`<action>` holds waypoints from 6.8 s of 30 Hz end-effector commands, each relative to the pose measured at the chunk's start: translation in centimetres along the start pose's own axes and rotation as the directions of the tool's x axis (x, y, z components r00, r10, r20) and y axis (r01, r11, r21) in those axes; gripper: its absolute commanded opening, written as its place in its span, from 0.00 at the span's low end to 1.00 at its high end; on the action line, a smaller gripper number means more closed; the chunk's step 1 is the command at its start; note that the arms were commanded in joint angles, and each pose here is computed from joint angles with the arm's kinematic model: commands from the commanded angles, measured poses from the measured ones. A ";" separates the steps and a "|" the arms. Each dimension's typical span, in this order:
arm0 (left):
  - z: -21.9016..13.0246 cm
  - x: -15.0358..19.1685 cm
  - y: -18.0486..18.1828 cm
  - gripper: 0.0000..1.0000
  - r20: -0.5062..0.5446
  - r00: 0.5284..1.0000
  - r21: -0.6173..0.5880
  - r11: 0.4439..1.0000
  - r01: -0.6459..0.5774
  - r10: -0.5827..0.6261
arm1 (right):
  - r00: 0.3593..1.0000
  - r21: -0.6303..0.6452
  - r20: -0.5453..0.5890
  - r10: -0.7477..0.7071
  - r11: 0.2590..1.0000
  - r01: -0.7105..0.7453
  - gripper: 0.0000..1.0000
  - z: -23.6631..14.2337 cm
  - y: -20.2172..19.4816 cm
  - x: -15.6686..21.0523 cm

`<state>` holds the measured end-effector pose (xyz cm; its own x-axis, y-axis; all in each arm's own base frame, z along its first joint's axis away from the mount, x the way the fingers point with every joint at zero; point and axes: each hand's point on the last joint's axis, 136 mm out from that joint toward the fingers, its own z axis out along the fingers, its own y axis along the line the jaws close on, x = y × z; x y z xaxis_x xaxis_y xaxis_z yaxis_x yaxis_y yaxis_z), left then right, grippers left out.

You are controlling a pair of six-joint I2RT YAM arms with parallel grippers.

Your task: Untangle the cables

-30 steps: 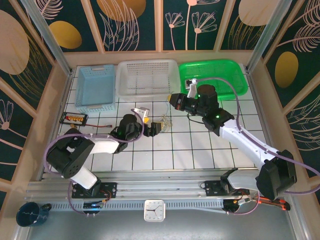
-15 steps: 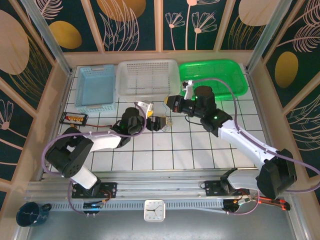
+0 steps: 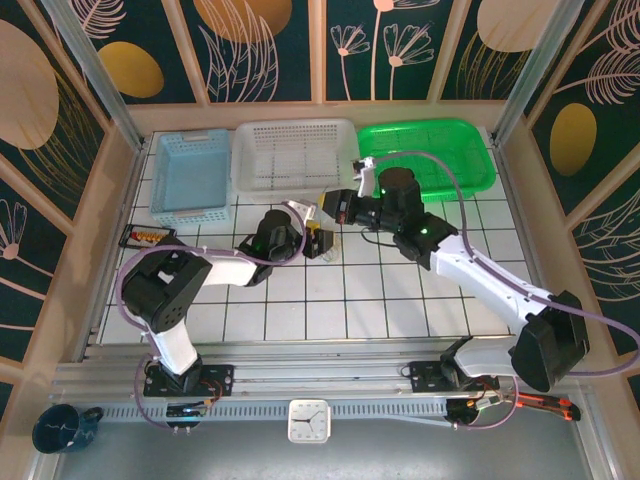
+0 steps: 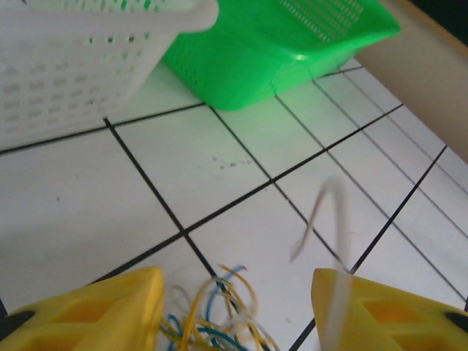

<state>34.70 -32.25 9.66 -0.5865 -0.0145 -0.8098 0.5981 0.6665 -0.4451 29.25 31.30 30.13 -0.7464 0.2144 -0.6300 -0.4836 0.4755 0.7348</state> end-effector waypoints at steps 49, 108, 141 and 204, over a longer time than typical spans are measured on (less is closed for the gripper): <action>-4.7 1.0 -1.2 0.81 0.055 0.996 0.034 0.997 0.068 -0.070 | 0.994 -0.121 0.113 -0.006 0.992 0.020 0.00 -4.8 1.7 -5.3; -1.0 4.0 -0.5 0.00 -0.030 0.991 0.087 0.987 0.133 -0.131 | 0.980 -0.122 0.190 -0.066 0.988 0.091 0.00 -6.4 4.3 -9.0; -4.5 5.1 1.0 0.00 -0.033 0.990 -0.038 0.990 0.134 -0.135 | 0.967 -0.110 0.245 0.061 0.993 -0.035 0.00 -10.2 -1.7 -8.0; -3.3 1.0 11.8 0.60 -0.063 0.948 -0.527 0.817 0.235 -0.313 | 0.983 0.444 0.137 0.121 0.880 -0.170 0.00 -8.2 -22.9 8.0</action>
<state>39.25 -22.74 6.25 -0.7495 -0.1804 -0.6369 0.1119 0.9138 -0.3905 29.71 15.39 9.19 -0.7548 0.3881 -0.5289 -0.0771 0.7481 0.6590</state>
